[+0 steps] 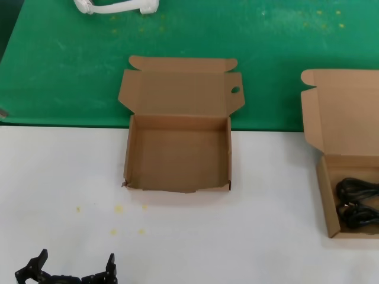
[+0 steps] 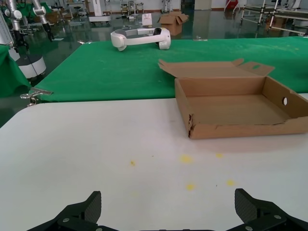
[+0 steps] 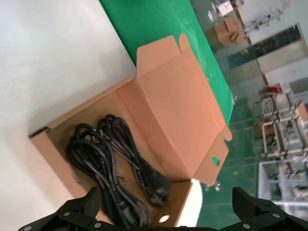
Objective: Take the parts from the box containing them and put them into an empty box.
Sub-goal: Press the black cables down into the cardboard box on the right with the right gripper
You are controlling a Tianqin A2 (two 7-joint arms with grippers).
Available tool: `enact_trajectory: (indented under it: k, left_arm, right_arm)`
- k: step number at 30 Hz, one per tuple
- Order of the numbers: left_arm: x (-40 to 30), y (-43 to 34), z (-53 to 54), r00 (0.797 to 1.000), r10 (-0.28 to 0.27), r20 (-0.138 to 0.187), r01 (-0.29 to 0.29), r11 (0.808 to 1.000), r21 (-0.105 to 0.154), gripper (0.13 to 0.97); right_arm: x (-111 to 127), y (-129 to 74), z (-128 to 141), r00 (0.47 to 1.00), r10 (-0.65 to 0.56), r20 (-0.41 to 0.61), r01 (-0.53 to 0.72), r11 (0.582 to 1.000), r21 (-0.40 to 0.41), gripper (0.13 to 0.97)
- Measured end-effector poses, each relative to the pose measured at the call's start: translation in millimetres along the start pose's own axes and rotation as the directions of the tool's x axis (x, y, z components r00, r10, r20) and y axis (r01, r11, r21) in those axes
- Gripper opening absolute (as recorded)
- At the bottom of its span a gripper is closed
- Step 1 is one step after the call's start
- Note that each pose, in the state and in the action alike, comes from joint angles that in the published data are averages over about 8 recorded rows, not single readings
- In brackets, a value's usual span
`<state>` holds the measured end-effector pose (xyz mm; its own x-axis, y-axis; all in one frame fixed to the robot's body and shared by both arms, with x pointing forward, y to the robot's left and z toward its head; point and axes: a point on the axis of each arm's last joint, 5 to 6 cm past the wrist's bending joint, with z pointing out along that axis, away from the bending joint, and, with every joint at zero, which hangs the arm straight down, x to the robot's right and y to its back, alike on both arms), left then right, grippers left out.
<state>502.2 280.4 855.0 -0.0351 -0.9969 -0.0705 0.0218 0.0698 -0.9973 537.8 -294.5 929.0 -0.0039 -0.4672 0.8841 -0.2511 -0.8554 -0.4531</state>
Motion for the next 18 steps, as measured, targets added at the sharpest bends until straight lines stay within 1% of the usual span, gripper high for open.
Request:
enact_trajectory:
  k: [3, 6, 12, 18]
  left_arm:
    - [0.0, 0.0, 0.0, 1.0, 0.0, 0.0, 0.0, 1.0, 0.0, 0.966]
    - [0.0, 0.0, 0.0, 1.0, 0.0, 0.0, 0.0, 1.0, 0.0, 0.966]
    - [0.0, 0.0, 0.0, 1.0, 0.0, 0.0, 0.0, 1.0, 0.0, 0.966]
    - [0.0, 0.0, 0.0, 1.0, 0.0, 0.0, 0.0, 1.0, 0.0, 0.966]
  right_arm:
    - [1.3, -4.2, 2.5, 0.999, -0.047, -0.01, 0.047, 0.999, -0.006, 0.966]
    - [0.2, -6.1, 4.0, 0.998, -0.067, -0.02, 0.067, 0.998, -0.018, 0.966]
    - [-6.6, -2.4, 5.3, 0.999, -0.042, -0.026, 0.041, 0.998, -0.042, 0.966]
    - [-8.2, -1.2, 5.6, 0.999, -0.032, -0.026, 0.031, 0.998, -0.046, 0.966]
